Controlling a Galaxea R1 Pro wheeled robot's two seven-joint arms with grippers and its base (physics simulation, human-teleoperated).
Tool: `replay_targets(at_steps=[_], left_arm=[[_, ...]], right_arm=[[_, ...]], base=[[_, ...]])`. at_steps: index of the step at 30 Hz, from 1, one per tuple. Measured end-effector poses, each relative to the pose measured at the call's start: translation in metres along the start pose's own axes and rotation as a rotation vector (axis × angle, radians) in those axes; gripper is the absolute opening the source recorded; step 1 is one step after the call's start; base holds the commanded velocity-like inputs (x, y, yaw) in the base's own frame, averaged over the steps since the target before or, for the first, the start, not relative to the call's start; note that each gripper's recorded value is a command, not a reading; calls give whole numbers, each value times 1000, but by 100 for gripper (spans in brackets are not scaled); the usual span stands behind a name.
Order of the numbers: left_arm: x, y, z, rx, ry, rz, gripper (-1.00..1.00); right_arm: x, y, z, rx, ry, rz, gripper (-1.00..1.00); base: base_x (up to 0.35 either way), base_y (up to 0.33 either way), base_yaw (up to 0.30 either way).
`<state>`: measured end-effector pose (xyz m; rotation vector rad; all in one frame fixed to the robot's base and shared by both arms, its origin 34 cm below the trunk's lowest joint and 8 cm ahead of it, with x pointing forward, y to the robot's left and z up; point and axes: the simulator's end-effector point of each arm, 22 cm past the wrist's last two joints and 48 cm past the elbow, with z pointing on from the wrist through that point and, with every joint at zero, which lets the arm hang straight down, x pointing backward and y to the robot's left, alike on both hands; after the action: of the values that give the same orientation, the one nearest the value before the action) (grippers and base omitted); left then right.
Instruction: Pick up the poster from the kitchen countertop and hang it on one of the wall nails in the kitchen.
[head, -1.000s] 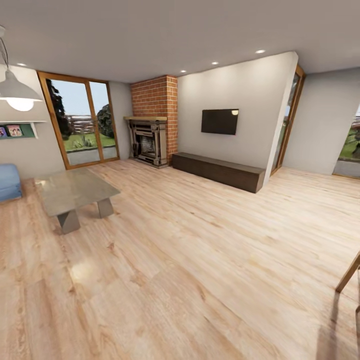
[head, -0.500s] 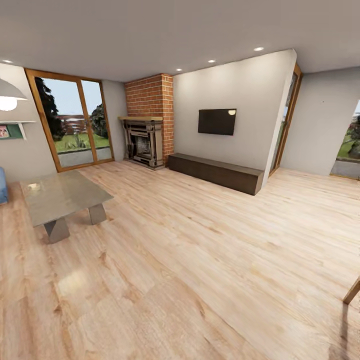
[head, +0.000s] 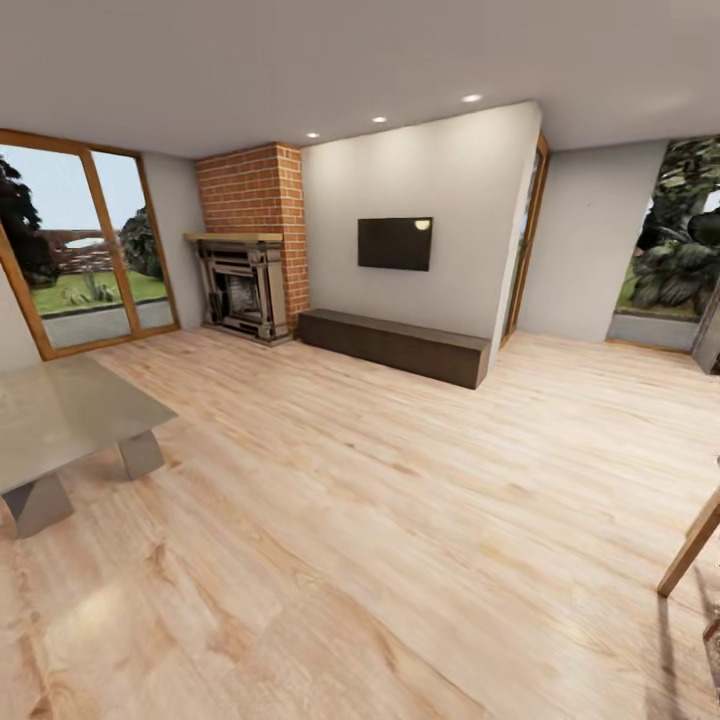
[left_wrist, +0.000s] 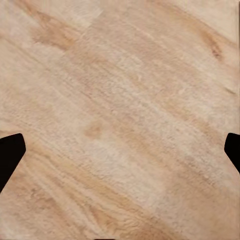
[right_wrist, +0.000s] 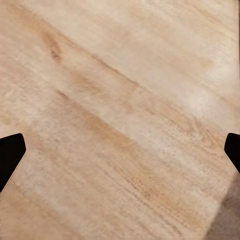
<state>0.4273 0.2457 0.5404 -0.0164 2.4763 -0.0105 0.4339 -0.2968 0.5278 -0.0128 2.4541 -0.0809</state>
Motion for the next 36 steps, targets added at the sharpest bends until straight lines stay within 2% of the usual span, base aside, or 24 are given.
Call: replay_targets(at_steps=[6,23,36], left_arm=[[0,0,0,0,0,0,100],[0,0,0,0,-1,0,100],[0,0,0,0,-1,0,100]], right_arm=[[0,0,0,0,0,0,100],[-2,0,0,-1,-10,-2,100],[-2,0,0,-1,-11,-2,100]], base=[[320,178,-205],[331,46,-24],[336,0,-267]])
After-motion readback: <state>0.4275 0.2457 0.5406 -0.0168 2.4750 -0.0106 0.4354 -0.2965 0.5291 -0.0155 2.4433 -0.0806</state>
